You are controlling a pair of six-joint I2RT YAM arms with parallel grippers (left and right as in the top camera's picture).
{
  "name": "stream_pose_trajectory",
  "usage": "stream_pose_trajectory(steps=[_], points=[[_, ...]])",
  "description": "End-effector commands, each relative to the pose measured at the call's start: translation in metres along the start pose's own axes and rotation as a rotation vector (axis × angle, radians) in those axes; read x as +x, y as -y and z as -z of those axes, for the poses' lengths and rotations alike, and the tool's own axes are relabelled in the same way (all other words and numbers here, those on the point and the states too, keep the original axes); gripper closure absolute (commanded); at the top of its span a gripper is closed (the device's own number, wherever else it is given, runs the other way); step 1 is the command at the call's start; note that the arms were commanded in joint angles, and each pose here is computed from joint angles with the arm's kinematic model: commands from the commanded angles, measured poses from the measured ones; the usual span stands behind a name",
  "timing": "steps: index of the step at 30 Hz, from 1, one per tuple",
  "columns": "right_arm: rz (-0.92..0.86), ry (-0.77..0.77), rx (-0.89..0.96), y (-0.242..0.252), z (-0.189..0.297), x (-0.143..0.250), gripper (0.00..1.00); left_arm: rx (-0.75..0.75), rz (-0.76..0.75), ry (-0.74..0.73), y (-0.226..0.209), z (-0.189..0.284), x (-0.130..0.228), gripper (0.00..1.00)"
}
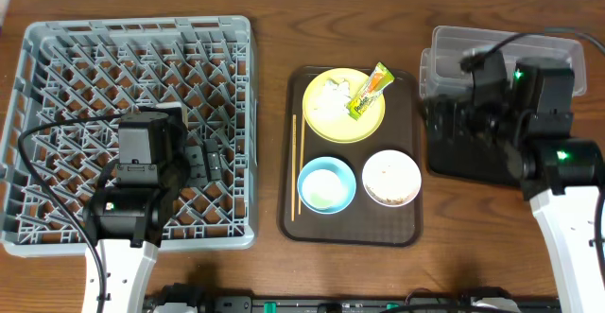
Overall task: Sort waste into correct bins and load items into the dishwasher
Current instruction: 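Reach the right gripper to the yellow plate and grasp the white tissue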
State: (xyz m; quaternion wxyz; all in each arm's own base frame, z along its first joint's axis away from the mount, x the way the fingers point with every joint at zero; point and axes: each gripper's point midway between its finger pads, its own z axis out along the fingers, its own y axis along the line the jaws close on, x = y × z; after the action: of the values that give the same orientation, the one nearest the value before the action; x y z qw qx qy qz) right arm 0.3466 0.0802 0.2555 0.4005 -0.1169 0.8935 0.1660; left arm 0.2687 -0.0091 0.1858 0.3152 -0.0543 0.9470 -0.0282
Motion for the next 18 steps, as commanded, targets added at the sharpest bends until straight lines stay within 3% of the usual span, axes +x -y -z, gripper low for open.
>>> stream_pose_trajectory(steps=[1,10,14,18], points=[[0.013,0.044,-0.116,-0.027,-0.008,-0.018,0.01,0.018,0.003,0.015,0.004,0.004,-0.006,0.06],[0.186,0.027,0.007,-0.069,-0.089,-0.017,0.01,0.019,0.003,0.020,0.005,0.004,-0.007,0.07],[0.222,0.007,0.031,-0.084,-0.133,-0.005,0.23,0.020,0.003,0.030,0.005,0.004,-0.010,0.06],[0.157,0.005,0.120,-0.078,-0.174,0.007,0.21,0.020,0.003,0.029,0.005,0.004,-0.010,0.06]])
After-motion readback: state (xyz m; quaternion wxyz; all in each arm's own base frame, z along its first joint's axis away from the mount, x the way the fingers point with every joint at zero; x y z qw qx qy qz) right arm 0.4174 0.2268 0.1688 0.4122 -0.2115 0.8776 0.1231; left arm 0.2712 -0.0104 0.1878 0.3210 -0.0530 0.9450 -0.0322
